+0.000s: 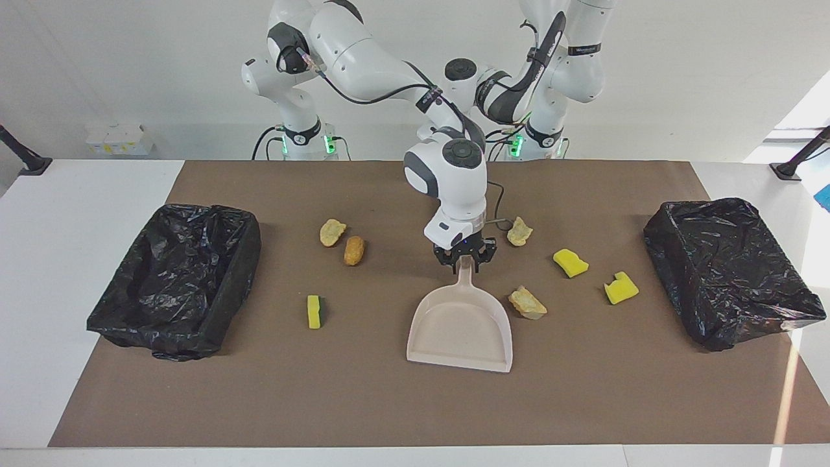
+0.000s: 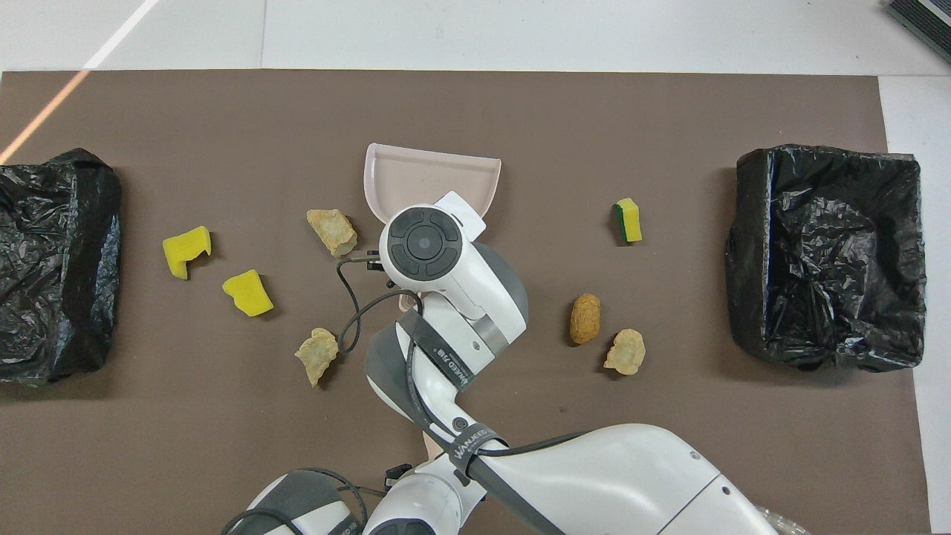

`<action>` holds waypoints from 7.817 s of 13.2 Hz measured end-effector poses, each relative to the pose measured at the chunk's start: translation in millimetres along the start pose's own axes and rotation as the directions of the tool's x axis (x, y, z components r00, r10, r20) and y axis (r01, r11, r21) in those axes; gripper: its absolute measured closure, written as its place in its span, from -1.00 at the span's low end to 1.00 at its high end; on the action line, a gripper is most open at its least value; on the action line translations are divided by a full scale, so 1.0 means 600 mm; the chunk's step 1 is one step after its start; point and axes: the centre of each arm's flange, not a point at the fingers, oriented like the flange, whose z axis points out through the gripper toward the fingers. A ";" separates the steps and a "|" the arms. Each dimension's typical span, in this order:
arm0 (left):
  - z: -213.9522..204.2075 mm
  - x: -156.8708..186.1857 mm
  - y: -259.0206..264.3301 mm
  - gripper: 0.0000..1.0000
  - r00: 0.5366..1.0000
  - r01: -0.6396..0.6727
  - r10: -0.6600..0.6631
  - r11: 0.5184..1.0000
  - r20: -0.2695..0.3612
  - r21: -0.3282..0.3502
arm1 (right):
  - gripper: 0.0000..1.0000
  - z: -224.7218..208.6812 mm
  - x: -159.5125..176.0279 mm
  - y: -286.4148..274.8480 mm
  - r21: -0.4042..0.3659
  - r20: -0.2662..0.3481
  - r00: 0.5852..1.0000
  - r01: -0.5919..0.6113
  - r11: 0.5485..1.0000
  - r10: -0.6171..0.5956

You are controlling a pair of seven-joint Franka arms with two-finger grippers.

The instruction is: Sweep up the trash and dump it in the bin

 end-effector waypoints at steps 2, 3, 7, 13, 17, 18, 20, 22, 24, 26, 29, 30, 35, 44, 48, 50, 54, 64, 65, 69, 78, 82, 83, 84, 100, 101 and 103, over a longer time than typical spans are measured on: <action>0.000 -0.001 -0.006 0.48 1.000 0.007 -0.008 1.000 0.026 0.024 | 0.34 -0.001 0.001 0.000 -0.002 -0.004 1.000 0.003 1.000 -0.003; -0.002 0.001 -0.011 0.48 0.999 0.014 -0.015 0.999 0.039 0.037 | 0.34 -0.001 0.001 0.001 -0.001 -0.007 1.000 0.003 1.000 -0.003; -0.054 0.032 -0.067 0.48 0.996 0.065 -0.070 0.993 0.054 0.096 | 0.35 -0.048 0.026 0.024 0.012 -0.047 0.998 0.034 0.999 -0.033; -0.125 0.125 -0.198 0.48 0.986 0.164 -0.167 0.982 0.020 0.098 | 0.35 -0.125 0.037 0.148 -0.035 -0.050 0.952 0.301 0.953 -0.303; -0.149 0.234 -0.301 0.48 0.986 0.167 -0.167 0.978 -0.014 0.121 | 0.35 -0.114 0.044 0.197 -0.055 -0.007 0.808 0.588 0.807 -0.590; -0.155 0.266 -0.324 0.48 0.987 0.161 -0.159 0.978 -0.027 0.134 | 0.35 -0.108 0.046 0.211 -0.056 0.007 0.767 0.641 0.765 -0.642; -0.162 0.319 -0.373 0.48 0.989 0.147 -0.143 0.977 -0.036 0.152 | 0.35 -0.097 0.052 0.237 -0.052 0.032 0.662 0.749 0.660 -0.749; -0.169 0.356 -0.429 0.48 0.997 0.075 -0.069 0.977 -0.041 0.200 | 0.35 -0.088 0.063 0.274 -0.039 0.060 0.513 0.859 0.511 -0.857; -0.177 0.379 -0.494 0.48 0.999 0.047 -0.040 0.976 -0.034 0.211 | 0.35 -0.086 0.081 0.319 -0.027 0.075 0.363 0.932 0.362 -0.929; -0.178 0.386 -0.557 0.48 0.999 0.039 -0.035 0.976 -0.020 0.215 | 0.35 -0.086 0.091 0.346 -0.015 0.082 0.215 0.977 0.215 -0.973; -0.167 0.391 -0.661 0.48 0.999 0.038 -0.033 0.972 -0.024 0.231 | 0.35 -0.087 0.104 0.372 0.021 0.098 0.049 0.998 0.051 -0.994; -0.155 0.395 -0.697 0.48 0.999 0.044 -0.038 0.971 -0.031 0.235 | 0.35 -0.091 0.109 0.370 0.056 0.115 0.024 0.998 0.030 -0.993; -0.067 0.406 -0.761 0.48 1.000 0.022 -0.023 0.975 0.003 0.219 | 0.35 -0.094 0.147 0.354 0.138 0.150 -0.068 0.989 -0.047 -0.986; -0.041 0.422 -0.536 0.48 1.000 0.026 -0.025 0.986 -0.005 0.164 | 0.35 -0.054 0.126 0.284 0.156 0.139 -0.138 0.981 -0.116 -0.981; -0.039 0.417 -0.445 0.48 0.997 0.077 -0.076 0.994 -0.009 0.081 | 0.35 -0.056 0.120 0.266 0.145 0.152 -0.146 0.982 -0.124 -0.977; -0.040 0.413 -0.399 0.48 0.997 0.076 -0.075 0.996 -0.010 0.040 | 0.35 -0.056 0.118 0.262 0.145 0.152 -0.145 0.982 -0.123 -0.978; -0.040 0.400 -0.318 0.48 0.999 0.043 -0.043 0.999 -0.010 -0.018 | 0.35 -0.054 0.114 0.268 0.164 0.169 -0.106 0.983 -0.079 -0.980; -0.114 0.363 -0.083 0.48 0.989 0.133 -0.143 0.976 -0.047 -0.170 | 0.35 -0.053 0.112 0.266 0.164 0.176 -0.079 0.985 -0.050 -0.981; -0.122 0.366 -0.086 0.48 0.982 0.178 -0.187 0.969 -0.040 -0.173 | 0.35 -0.053 0.112 0.265 0.164 0.175 -0.071 0.986 -0.042 -0.982; -0.151 0.371 -0.125 0.48 0.903 0.428 -0.429 0.891 0.029 -0.148 | 0.35 -0.052 0.109 0.260 0.162 0.172 -0.027 0.987 0.002 -0.985; -0.143 0.324 -0.232 0.48 0.533 0.814 -0.844 0.531 0.058 0.236 | 0.35 -0.047 0.102 0.253 0.168 0.166 0.029 0.984 0.057 -0.986; -0.086 0.220 -0.268 0.48 0.521 0.803 -0.851 0.514 0.064 0.302 | 0.35 -0.047 0.103 0.252 0.164 0.159 0.013 0.986 0.039 -0.987; -0.070 0.197 -0.273 0.48 0.524 0.800 -0.849 0.517 0.063 0.306 | 0.35 -0.046 0.103 0.251 0.164 0.158 0.010 0.986 0.037 -0.987; -0.056 0.183 -0.273 0.48 0.532 0.800 -0.845 0.524 0.058 0.292 | 0.35 -0.045 0.102 0.251 0.164 0.158 0.010 0.986 0.036 -0.987; -0.045 0.339 -0.201 0.48 0.846 0.532 -0.533 0.844 0.005 -0.066 | 0.35 -0.045 0.101 0.249 0.164 0.158 0.008 0.986 0.034 -0.987; -0.042 0.336 -0.189 0.48 0.857 0.513 -0.515 0.855 0.003 -0.071 | 0.35 -0.045 0.101 0.249 0.164 0.158 0.008 0.986 0.034 -0.987; -0.025 0.331 -0.164 0.48 0.877 0.478 -0.480 0.875 -0.003 -0.078 | 0.35 -0.045 0.101 0.249 0.164 0.158 0.008 0.986 0.034 -0.987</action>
